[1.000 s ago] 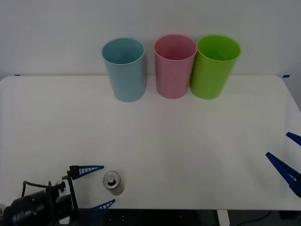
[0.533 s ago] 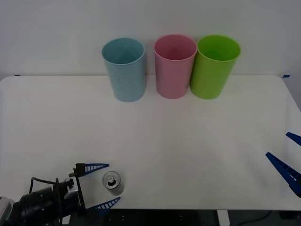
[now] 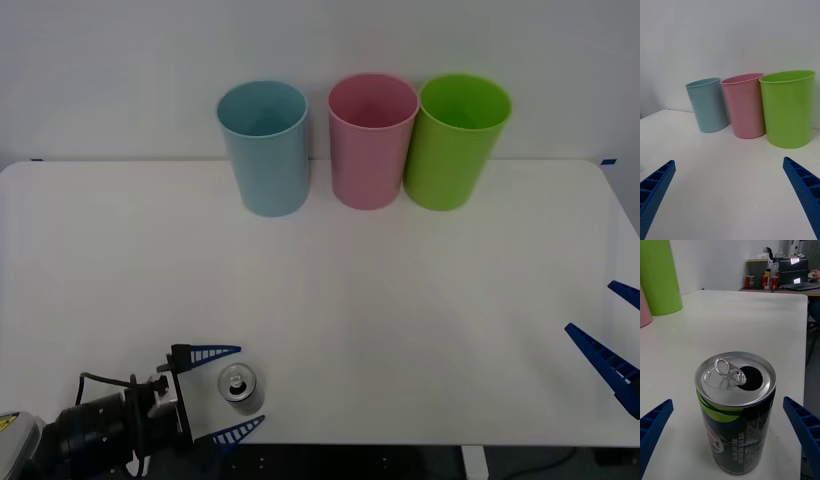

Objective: Grasp the object on the table and drop it into the matching bin: aluminum can to the light blue bin, PET bottle to the pink bin.

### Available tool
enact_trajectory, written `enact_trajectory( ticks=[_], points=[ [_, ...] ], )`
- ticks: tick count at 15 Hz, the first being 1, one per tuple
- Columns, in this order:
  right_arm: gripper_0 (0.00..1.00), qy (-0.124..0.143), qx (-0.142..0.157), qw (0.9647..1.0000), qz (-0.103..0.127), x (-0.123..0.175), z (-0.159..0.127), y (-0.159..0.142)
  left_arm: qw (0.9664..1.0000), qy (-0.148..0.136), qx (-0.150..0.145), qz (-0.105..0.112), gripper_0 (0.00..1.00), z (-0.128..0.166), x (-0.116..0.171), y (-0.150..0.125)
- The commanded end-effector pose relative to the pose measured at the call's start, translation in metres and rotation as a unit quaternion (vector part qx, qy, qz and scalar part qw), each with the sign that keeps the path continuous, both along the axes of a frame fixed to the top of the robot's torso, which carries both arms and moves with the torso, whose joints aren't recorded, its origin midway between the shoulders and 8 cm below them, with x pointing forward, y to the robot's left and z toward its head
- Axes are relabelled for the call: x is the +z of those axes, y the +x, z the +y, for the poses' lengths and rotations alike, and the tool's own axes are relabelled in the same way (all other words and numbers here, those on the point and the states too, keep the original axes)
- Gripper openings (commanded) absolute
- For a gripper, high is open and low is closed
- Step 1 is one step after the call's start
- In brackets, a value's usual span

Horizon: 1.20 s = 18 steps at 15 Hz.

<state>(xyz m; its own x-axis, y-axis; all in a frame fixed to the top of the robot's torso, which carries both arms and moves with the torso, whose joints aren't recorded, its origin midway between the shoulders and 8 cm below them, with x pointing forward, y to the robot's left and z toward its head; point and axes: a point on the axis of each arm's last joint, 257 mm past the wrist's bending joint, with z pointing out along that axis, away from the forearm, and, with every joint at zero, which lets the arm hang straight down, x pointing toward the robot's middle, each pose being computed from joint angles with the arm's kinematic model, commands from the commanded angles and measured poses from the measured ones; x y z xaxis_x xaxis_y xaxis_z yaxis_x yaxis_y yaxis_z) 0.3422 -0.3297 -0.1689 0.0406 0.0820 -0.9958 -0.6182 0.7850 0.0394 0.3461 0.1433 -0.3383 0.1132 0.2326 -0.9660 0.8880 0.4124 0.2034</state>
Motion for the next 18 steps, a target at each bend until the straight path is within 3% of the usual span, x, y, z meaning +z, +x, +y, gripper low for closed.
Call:
enact_trajectory(
  ticks=[1,3,4,5,7,18],
  points=[
    [1.00,0.000,0.000,1.0000,0.000,0.000,0.000,0.000,1.0000,0.000,-0.001,0.001,1.00,-0.001,-0.001,-0.001],
    [1.00,0.000,0.000,1.0000,0.000,0.000,0.000,0.000,1.0000,0.002,-0.002,0.001,1.00,-0.002,-0.001,0.000],
    [1.00,0.000,0.000,1.0000,0.000,0.000,0.000,0.000,1.0000,0.001,-0.002,0.001,0.71,-0.001,-0.001,0.000],
    [1.00,0.000,0.000,1.0000,0.000,0.000,0.000,0.000,1.0000,-0.001,-0.002,0.002,0.22,-0.003,0.000,0.000],
    [1.00,0.000,0.000,1.0000,0.000,0.000,0.000,0.000,1.0000,-0.004,-0.002,0.003,0.02,-0.005,0.000,0.000],
    [1.00,0.000,0.000,1.0000,0.000,0.000,0.000,0.000,0.9999,-0.015,0.003,-0.001,0.00,-0.012,0.015,0.021]
  ],
)
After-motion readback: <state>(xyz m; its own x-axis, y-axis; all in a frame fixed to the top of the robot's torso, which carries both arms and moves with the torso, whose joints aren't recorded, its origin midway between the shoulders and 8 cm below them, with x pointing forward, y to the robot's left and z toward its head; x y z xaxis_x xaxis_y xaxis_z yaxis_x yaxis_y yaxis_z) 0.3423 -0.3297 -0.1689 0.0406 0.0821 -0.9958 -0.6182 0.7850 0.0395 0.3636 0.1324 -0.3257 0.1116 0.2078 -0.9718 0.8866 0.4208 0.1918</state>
